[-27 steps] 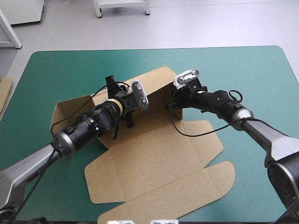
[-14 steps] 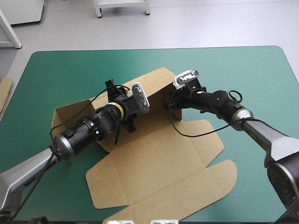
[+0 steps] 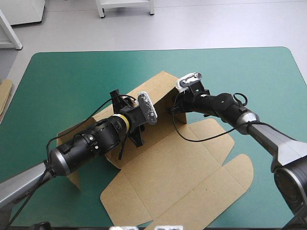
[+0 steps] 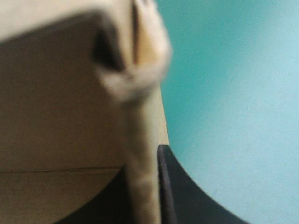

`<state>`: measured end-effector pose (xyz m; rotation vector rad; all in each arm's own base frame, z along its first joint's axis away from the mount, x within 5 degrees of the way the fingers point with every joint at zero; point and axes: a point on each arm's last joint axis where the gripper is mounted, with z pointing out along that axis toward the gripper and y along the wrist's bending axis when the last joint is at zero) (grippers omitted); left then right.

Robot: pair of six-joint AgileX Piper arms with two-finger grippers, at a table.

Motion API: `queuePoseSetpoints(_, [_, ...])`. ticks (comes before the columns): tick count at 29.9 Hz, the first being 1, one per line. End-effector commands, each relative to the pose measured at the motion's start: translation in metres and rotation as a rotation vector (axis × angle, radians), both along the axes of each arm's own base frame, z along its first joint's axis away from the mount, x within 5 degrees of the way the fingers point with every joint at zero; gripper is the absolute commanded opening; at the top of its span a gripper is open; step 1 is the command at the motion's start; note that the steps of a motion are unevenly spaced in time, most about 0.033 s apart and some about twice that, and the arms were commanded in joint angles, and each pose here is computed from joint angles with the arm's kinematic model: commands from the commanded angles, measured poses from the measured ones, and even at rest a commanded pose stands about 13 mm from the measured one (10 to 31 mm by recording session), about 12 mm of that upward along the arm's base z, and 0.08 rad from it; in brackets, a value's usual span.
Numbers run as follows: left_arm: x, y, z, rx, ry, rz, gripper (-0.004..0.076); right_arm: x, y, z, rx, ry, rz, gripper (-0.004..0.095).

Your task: Fold the box

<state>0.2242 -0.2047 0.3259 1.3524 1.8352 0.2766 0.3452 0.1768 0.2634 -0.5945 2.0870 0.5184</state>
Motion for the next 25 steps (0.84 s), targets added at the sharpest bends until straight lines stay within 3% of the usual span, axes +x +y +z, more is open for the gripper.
queuePoseSetpoints(1, [-0.012, -0.008, 0.014, -0.115, 0.001, -0.033, 0.0426, -0.007, 0.003, 0.035, 0.161, -0.007, -0.047, -0.0005])
queuePoseSetpoints(16, [-0.036, -0.029, 0.023, -0.192, 0.056, -0.066, 0.0426, 0.003, 0.009, 0.045, 0.188, -0.014, -0.037, -0.0003])
queuePoseSetpoints(25, [-0.038, -0.024, 0.065, -0.306, 0.057, -0.006, 0.0392, 0.008, 0.009, 0.032, 0.158, 0.029, -0.057, -0.0003])
